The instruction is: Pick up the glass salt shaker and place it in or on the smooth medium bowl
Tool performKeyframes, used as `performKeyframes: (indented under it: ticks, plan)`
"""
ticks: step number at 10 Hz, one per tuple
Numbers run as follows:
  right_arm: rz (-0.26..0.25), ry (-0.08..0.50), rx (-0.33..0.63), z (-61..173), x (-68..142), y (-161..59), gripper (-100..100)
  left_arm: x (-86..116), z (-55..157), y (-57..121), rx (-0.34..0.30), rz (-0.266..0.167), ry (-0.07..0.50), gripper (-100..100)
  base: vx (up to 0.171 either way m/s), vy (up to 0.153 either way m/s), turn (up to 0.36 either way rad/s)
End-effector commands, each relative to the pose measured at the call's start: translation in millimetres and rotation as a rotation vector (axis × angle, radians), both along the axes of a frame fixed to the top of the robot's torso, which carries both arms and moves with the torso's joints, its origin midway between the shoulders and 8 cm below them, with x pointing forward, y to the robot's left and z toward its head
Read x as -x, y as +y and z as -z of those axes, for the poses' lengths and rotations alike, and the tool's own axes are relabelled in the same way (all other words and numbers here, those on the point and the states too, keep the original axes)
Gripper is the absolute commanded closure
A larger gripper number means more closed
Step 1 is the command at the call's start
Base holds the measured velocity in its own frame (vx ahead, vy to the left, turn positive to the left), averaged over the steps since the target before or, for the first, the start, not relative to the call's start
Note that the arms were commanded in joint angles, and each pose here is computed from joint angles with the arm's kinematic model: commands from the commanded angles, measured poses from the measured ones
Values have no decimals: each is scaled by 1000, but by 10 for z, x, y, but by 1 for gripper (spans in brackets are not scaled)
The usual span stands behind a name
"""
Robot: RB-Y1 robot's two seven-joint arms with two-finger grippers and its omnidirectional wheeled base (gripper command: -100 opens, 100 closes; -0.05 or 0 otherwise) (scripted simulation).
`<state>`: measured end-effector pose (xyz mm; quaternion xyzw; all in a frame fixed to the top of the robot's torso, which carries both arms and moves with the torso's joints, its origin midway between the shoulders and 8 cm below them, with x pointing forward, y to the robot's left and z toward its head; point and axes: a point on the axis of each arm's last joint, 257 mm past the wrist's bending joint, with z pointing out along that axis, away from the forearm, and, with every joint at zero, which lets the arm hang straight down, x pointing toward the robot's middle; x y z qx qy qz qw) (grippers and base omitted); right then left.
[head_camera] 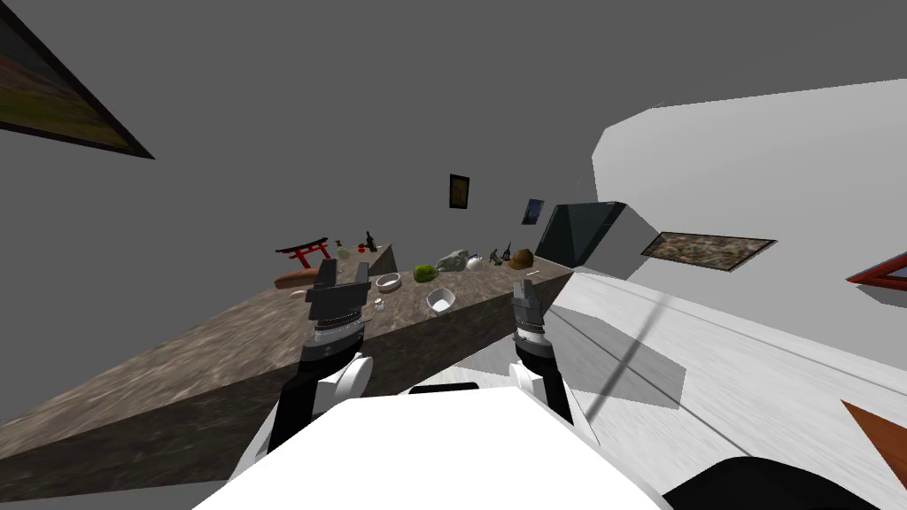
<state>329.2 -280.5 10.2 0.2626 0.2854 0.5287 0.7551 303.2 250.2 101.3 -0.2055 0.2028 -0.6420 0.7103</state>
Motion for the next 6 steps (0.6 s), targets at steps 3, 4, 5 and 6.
performKeyframes:
  ticks: [3, 4, 5, 6]
  plan:
    - [0, 0, 0, 0, 0, 0, 0, -150, 213, 6, -112, -45, 50, -100, -45, 22, 29]
    - [0, 0, 0, 0, 0, 0, 0, -193, 276, 30, -135, -64, 63, -100, -82, 42, 36]
    - [0, 0, 0, 0, 0, 0, 0, -238, 346, 61, -158, -87, 77, -100, -87, 53, 35]
    - [0, 0, 0, 0, 0, 0, 0, -287, 422, 99, -181, -111, 93, -100, -77, 57, 33]
